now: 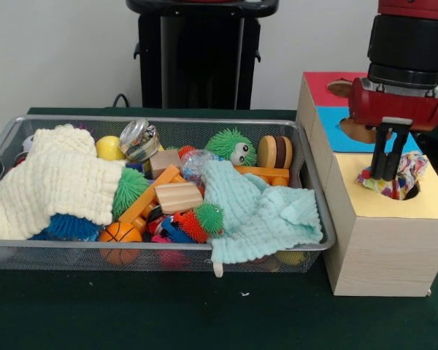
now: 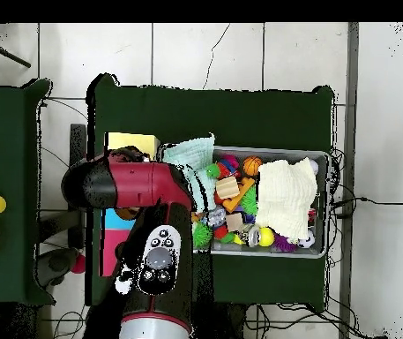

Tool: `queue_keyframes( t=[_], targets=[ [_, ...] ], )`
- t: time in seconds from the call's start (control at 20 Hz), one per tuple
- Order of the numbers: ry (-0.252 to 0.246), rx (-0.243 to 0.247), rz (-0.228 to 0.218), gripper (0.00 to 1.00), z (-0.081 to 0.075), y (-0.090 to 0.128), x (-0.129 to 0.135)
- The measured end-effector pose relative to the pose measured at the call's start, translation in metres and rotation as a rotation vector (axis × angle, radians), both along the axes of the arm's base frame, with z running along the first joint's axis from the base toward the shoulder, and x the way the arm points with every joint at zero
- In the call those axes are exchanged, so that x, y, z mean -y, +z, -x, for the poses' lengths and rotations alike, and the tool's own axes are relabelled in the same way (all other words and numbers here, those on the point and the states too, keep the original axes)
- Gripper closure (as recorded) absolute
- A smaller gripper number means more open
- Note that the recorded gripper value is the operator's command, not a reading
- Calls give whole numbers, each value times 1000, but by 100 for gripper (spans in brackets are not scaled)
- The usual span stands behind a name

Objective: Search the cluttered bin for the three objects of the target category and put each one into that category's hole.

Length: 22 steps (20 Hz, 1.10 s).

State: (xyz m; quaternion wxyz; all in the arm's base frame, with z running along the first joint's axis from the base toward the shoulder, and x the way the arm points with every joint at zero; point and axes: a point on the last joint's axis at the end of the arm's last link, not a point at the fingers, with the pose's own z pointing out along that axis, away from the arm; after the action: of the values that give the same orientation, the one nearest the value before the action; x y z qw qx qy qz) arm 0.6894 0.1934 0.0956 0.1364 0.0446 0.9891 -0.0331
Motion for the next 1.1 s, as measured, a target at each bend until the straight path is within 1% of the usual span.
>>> queue_keyframes(
  t=[0.1,0.2,0.3,0.45,0.5,0.55,0.65,0.7,0.85,1.0,1.1],
  targets=[
    [1,0,2,100,0,0,1],
    [23,-1,25,100,3,-3,2],
    [37,-7,32,100,7,-6,0],
    [34,-22,4,100,10,-11,-5],
    [19,-34,-32,100,11,-16,-8],
    [14,-38,-46,100,12,-18,-9],
    [9,-40,-58,100,12,-22,-9],
    [12,-41,-55,100,12,-23,-9],
    [39,-36,-25,100,14,-25,-13],
    [58,-29,-8,100,17,-22,-18],
    [61,-26,-5,100,17,-20,-20]
  ],
)
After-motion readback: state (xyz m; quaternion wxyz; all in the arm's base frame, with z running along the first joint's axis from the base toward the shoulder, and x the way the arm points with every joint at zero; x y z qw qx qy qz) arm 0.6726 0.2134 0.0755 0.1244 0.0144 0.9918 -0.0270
